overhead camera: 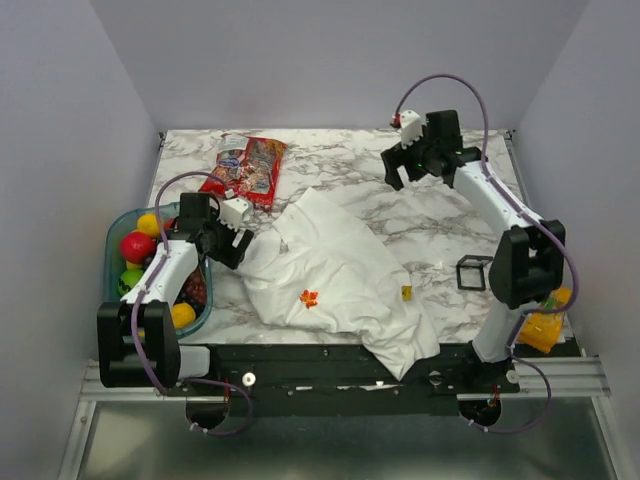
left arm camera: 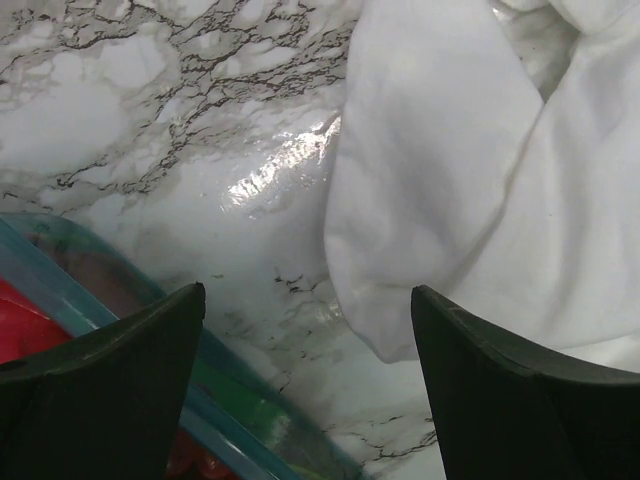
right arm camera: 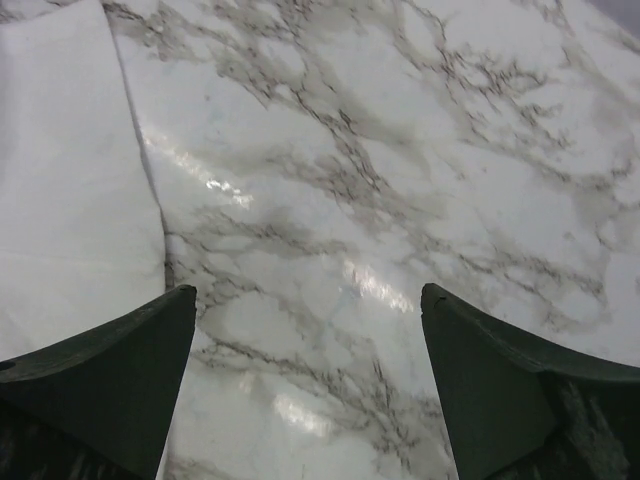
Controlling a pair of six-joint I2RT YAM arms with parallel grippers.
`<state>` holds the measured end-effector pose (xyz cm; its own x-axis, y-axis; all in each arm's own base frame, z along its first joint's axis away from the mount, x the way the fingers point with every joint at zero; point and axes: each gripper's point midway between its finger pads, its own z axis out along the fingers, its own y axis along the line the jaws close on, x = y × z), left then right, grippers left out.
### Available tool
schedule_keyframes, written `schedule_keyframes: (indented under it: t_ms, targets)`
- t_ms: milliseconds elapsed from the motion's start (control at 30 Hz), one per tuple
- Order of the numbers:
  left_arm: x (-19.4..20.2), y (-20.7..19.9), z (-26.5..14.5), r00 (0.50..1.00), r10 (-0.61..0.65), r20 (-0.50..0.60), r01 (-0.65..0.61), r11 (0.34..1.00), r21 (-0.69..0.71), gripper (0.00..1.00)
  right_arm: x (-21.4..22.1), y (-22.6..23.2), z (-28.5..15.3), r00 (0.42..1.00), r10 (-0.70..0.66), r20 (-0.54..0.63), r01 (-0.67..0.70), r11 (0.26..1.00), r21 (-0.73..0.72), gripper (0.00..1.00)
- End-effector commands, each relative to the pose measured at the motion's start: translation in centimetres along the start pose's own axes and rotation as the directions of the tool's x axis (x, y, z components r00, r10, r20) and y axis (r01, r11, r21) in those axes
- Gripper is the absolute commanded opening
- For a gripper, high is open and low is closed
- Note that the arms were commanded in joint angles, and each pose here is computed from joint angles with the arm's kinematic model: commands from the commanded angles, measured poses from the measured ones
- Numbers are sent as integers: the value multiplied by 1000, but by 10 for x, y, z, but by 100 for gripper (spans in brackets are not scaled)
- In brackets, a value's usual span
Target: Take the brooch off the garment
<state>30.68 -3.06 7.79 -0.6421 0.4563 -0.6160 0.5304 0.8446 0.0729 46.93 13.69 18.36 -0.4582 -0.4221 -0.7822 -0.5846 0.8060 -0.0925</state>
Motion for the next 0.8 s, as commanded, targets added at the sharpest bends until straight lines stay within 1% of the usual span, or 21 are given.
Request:
schedule_keyframes:
  t_ms: [0, 33, 67, 100, 133, 167, 233, 300, 367, 433, 567, 767]
  targets:
    - [32, 27, -4, 991, -49, -122, 40, 996, -83, 91, -33, 35, 48, 976, -214, 36, 217, 966, -143, 100]
    - [35, 32, -6, 990, -57, -131, 45, 995, -90, 91, -36, 39, 59, 973, -228, 29, 229, 962, -149, 100]
    - [37, 35, -8, 988, -64, -138, 51, 994, -99, 91, -44, 52, 84, 966, -256, 33, 258, 952, -163, 100]
    - [37, 37, -10, 989, -63, -136, 49, 993, -103, 90, -45, 57, 96, 955, -294, 31, 294, 941, -167, 99]
    - [38, 36, -12, 988, -62, -143, 47, 994, -100, 90, -43, 64, 105, 948, -318, 7, 314, 933, -176, 95]
    - [38, 35, -13, 988, -58, -141, 45, 994, -95, 90, -47, 79, 126, 936, -351, 14, 347, 916, -204, 93]
    - [33, 31, -18, 991, -57, -120, 48, 996, -81, 90, -41, 95, 140, 923, -385, 1, 373, 892, -256, 87]
    - [24, 23, -22, 995, -59, -80, 55, 997, -45, 90, -34, 112, 156, 917, -398, 1, 380, 875, -299, 85]
    - [22, 17, -24, 994, -80, -74, 78, 997, -21, 90, -29, 129, 160, 912, -410, 17, 390, 854, -343, 82]
    - [17, 15, -26, 993, -103, -61, 103, 995, -14, 90, -16, 142, 164, 905, -425, 12, 394, 828, -399, 79]
    - [4, 17, -31, 991, -126, -38, 125, 992, -23, 90, 9, 161, 164, 889, -457, -33, 387, 789, -477, 79]
    - [-22, 21, -35, 985, -171, 18, 171, 985, -12, 90, 35, 174, 174, 839, -532, -117, 423, 772, -475, 75]
